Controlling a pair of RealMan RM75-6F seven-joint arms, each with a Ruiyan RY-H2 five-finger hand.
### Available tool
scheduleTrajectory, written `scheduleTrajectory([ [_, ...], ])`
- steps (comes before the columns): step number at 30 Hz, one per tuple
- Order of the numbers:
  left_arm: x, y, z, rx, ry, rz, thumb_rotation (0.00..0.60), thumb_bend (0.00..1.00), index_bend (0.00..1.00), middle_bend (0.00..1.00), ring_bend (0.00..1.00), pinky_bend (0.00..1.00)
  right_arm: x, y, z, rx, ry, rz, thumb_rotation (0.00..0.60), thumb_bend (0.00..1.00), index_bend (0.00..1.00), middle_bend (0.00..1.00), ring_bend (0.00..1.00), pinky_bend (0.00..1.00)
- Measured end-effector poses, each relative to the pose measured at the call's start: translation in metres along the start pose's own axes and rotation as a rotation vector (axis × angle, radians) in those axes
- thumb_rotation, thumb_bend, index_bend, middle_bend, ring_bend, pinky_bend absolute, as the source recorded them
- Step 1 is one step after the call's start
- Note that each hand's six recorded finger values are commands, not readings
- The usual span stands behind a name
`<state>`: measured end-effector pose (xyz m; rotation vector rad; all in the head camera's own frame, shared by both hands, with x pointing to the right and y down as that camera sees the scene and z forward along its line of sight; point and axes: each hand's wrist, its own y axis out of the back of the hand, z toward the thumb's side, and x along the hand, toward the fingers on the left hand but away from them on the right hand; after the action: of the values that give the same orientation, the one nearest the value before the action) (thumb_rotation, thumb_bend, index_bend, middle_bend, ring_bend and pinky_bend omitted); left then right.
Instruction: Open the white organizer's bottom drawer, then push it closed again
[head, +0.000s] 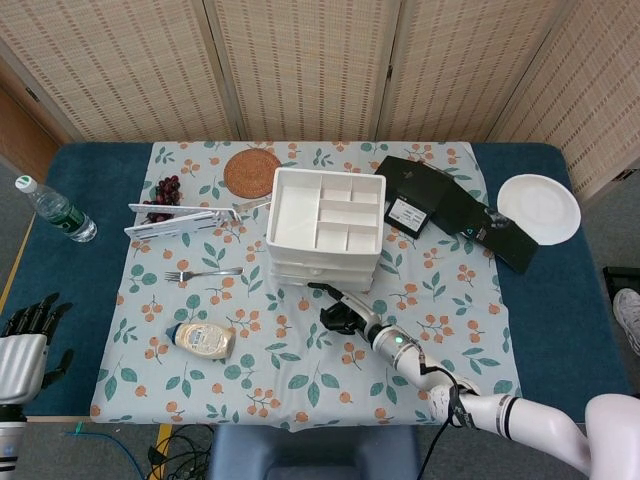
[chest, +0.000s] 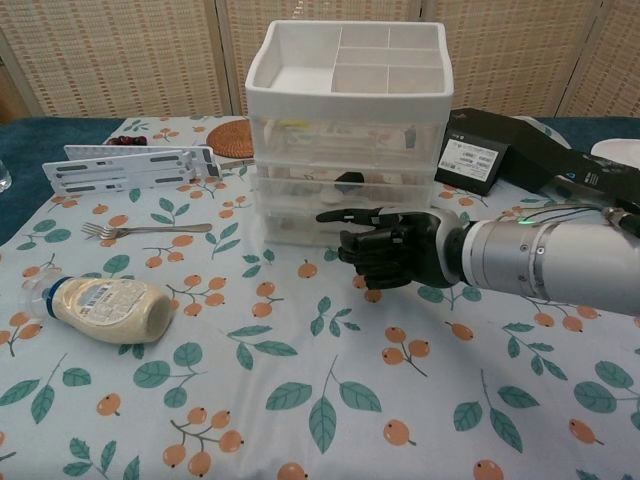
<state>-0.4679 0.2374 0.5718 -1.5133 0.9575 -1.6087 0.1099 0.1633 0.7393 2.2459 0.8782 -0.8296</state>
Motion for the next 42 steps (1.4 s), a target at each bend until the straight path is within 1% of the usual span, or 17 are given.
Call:
scheduleTrajectory([
  [7, 0.002, 0.0, 0.004, 0.001, -0.012, -0.001, 0.6, 0.34, 0.17, 0.11, 0.13, 0.14, 0.01, -0.001, -0.01, 0.033, -0.003, 0.009, 0.6, 0.73, 0.0, 0.91, 1.0, 1.0],
  [10, 0.003, 0.001, 0.004, -0.001, -0.012, 0.003, 0.6, 0.34, 0.17, 0.11, 0.13, 0.14, 0.018, -0.002, -0.014, 0.063, -0.01, 0.02, 0.6, 0.73, 0.0, 0.91, 1.0, 1.0],
  [12, 0.003, 0.002, 0.004, -0.001, -0.01, 0.006, 0.6, 0.34, 0.17, 0.11, 0.13, 0.14, 0.025, -0.001, -0.017, 0.106, -0.015, 0.027, 0.6, 0.73, 0.0, 0.9, 1.0, 1.0],
  [13, 0.003, 0.003, 0.004, -0.002, -0.009, 0.008, 0.6, 0.34, 0.17, 0.11, 0.13, 0.14, 0.027, -0.001, -0.018, 0.135, -0.014, 0.03, 0.6, 0.73, 0.0, 0.9, 1.0, 1.0],
  [16, 0.003, 0.003, 0.003, -0.005, -0.009, 0.01, 0.6, 0.34, 0.17, 0.11, 0.13, 0.14, 0.039, 0.001, -0.021, 0.273, -0.004, 0.038, 0.6, 0.73, 0.0, 0.9, 1.0, 1.0],
  [17, 0.003, 0.003, 0.003, -0.004, -0.01, 0.009, 0.6, 0.34, 0.17, 0.11, 0.13, 0.14, 0.046, 0.002, -0.021, 0.337, 0.006, 0.038, 0.6, 0.73, 0.0, 0.9, 1.0, 1.0],
  [20, 0.004, 0.003, 0.004, -0.004, -0.014, 0.008, 0.6, 0.34, 0.17, 0.11, 0.13, 0.14, 0.066, 0.005, -0.013, 0.463, 0.045, 0.029, 0.6, 0.73, 0.0, 0.9, 1.0, 1.0],
  [23, 0.006, 0.003, 0.006, -0.005, -0.021, 0.009, 0.6, 0.34, 0.17, 0.11, 0.13, 0.14, 0.085, 0.008, 0.003, 0.546, 0.096, 0.005, 0.6, 0.73, 0.0, 0.9, 1.0, 1.0],
  [26, 0.006, 0.003, 0.008, -0.005, -0.026, 0.008, 0.6, 0.34, 0.17, 0.11, 0.13, 0.14, 0.101, 0.012, 0.018, 0.603, 0.131, -0.024, 0.6, 0.73, 0.0, 0.9, 1.0, 1.0],
  [29, 0.006, 0.002, 0.009, -0.005, -0.027, 0.004, 0.6, 0.34, 0.17, 0.11, 0.13, 0.14, 0.109, 0.018, 0.027, 0.631, 0.144, -0.055, 0.6, 0.73, 0.0, 0.9, 1.0, 1.0],
  [32, 0.007, 0.001, 0.01, -0.003, -0.029, -0.003, 0.6, 0.34, 0.17, 0.11, 0.13, 0.14, 0.109, 0.024, 0.028, 0.63, 0.133, -0.079, 0.6, 0.73, 0.0, 0.9, 1.0, 1.0],
  [38, 0.007, 0.0, 0.011, -0.001, -0.03, -0.007, 0.6, 0.34, 0.17, 0.11, 0.13, 0.14, 0.102, 0.036, 0.028, 0.639, 0.093, -0.11, 0.6, 0.74, 0.0, 0.9, 1.0, 1.0],
  [42, 0.007, 0.0, 0.012, 0.0, -0.028, -0.008, 0.6, 0.34, 0.17, 0.11, 0.13, 0.14, 0.096, 0.041, 0.028, 0.652, 0.079, -0.121, 0.6, 0.74, 0.0, 0.9, 1.0, 1.0],
])
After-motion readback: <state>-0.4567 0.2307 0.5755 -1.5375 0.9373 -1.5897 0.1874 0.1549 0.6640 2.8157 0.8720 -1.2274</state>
